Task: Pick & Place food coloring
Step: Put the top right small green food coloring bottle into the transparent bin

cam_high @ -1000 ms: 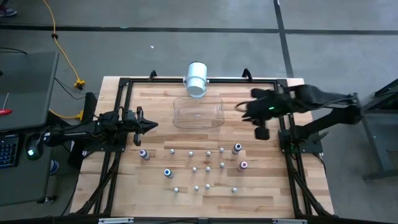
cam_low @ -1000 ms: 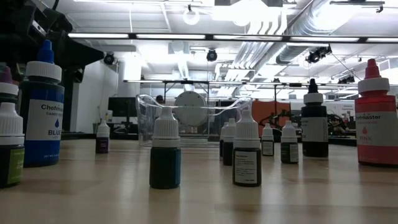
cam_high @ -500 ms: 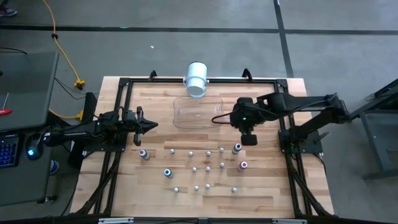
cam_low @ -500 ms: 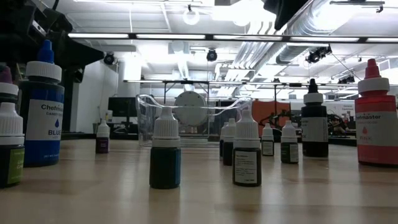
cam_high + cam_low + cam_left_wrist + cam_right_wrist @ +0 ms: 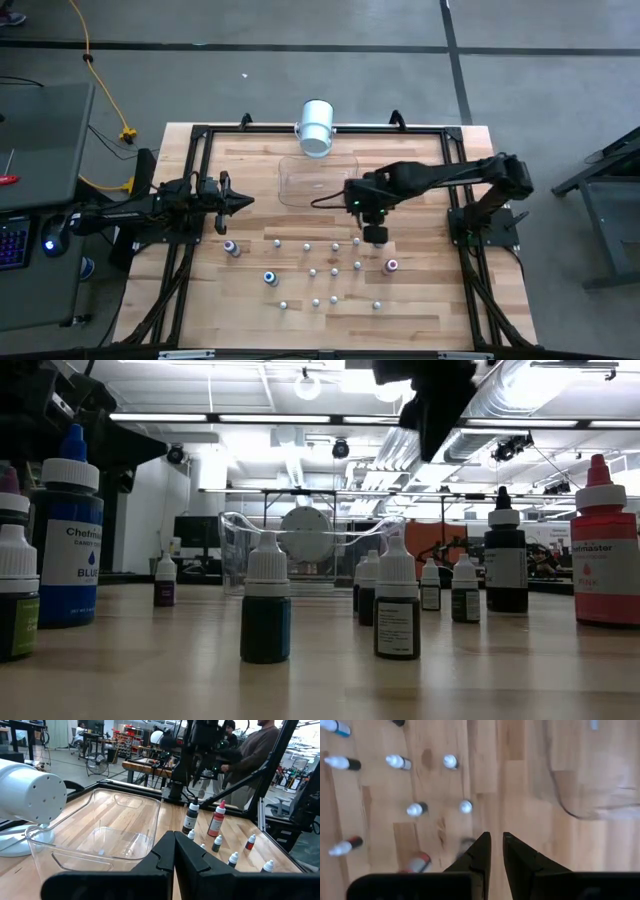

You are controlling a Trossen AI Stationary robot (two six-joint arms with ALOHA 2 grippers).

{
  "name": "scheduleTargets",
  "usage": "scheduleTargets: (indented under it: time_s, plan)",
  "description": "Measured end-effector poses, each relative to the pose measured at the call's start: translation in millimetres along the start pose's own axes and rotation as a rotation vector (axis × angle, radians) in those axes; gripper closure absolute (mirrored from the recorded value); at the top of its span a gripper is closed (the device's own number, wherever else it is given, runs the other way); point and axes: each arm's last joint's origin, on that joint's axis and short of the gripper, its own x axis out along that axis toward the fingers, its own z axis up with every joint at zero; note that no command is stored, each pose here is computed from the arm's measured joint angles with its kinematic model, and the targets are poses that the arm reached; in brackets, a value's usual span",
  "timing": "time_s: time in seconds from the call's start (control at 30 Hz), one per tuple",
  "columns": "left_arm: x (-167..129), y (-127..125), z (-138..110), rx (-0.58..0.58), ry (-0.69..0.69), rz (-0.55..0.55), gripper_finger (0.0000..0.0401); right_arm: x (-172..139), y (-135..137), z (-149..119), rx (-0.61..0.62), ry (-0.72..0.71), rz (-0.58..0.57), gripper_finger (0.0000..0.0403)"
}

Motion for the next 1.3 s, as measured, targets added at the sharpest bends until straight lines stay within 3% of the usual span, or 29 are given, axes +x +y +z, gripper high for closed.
scheduleTargets:
  time_s: [0.37,0.6,0.87,1.13,1.3]
  plan:
    - [0,0,0,0.0,0.0,0.0,0.04,45,0,13,0.239,0.121,0.046,0.034]
    - [0,0,0,0.0,0.0,0.0,0.04,62,3,15,0.424,0.162,0.023,0.0275]
    - [0,0,0,0.0,0.0,0.0,0.04,71,14,15,0.535,0.163,-0.015,0.0205]
    - [0,0,0,0.0,0.0,0.0,0.04,102,27,2,0.624,0.134,0.029,0.0196]
    - [0,0,0,0.0,0.0,0.0,0.04,105,25,2,0.65,0.119,0.025,0.0196]
